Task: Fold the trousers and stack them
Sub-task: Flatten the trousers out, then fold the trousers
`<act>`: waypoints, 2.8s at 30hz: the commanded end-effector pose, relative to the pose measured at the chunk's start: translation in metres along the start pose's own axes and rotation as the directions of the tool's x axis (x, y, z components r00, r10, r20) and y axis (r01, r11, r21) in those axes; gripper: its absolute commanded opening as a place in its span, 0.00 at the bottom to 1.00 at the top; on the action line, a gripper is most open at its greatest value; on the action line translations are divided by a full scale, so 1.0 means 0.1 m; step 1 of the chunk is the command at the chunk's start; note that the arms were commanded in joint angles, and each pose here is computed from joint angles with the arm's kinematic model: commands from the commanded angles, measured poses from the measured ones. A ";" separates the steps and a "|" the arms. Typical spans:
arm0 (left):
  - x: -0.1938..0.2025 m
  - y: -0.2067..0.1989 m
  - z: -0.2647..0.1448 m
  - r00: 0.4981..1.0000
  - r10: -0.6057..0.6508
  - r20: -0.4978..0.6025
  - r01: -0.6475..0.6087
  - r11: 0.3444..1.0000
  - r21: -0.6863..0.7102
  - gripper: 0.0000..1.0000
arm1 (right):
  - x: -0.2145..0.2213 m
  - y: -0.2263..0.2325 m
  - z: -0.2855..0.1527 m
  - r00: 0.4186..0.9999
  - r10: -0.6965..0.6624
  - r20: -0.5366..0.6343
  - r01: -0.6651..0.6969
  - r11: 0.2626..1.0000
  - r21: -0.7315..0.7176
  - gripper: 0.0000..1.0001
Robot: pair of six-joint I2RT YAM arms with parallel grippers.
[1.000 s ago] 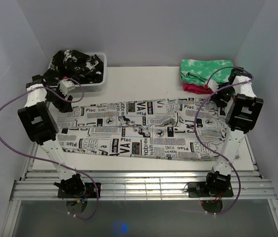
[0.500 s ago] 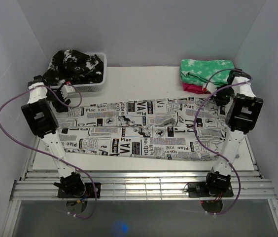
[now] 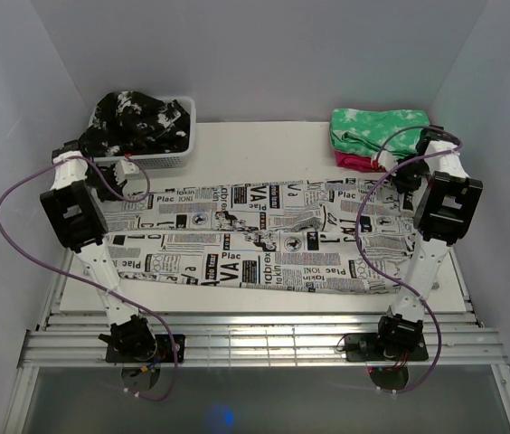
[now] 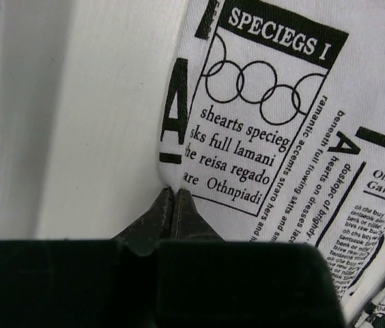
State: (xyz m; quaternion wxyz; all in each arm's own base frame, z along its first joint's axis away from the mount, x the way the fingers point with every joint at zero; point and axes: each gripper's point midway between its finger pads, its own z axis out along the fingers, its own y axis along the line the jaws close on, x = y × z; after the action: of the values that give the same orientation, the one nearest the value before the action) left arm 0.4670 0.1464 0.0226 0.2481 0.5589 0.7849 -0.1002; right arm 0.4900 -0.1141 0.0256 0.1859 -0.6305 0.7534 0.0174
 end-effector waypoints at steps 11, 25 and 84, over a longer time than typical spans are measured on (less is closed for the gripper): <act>-0.41 0.48 -0.49 0.996 0.008 0.092 0.021 0.950 -0.311 0.00 | -0.40 -0.56 -0.96 0.995 -0.021 0.102 -0.013 0.946 0.324 0.08; -0.87 0.35 -1.16 0.969 0.163 0.184 -0.021 0.801 -0.599 0.00 | -0.16 -0.25 -1.71 0.994 -0.022 0.110 -0.039 0.852 0.521 0.08; 0.36 -2.08 -1.34 0.976 -0.126 0.180 0.196 0.869 -0.454 0.00 | 0.77 1.93 -1.55 0.998 0.041 0.054 -0.064 0.838 0.542 0.08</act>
State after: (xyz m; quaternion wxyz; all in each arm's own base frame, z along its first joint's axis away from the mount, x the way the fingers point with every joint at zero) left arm 0.2325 0.1382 0.0933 0.4333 0.3845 0.8151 -0.0058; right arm 0.2621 -0.1648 0.1041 0.3992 -0.5242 0.7388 -0.1417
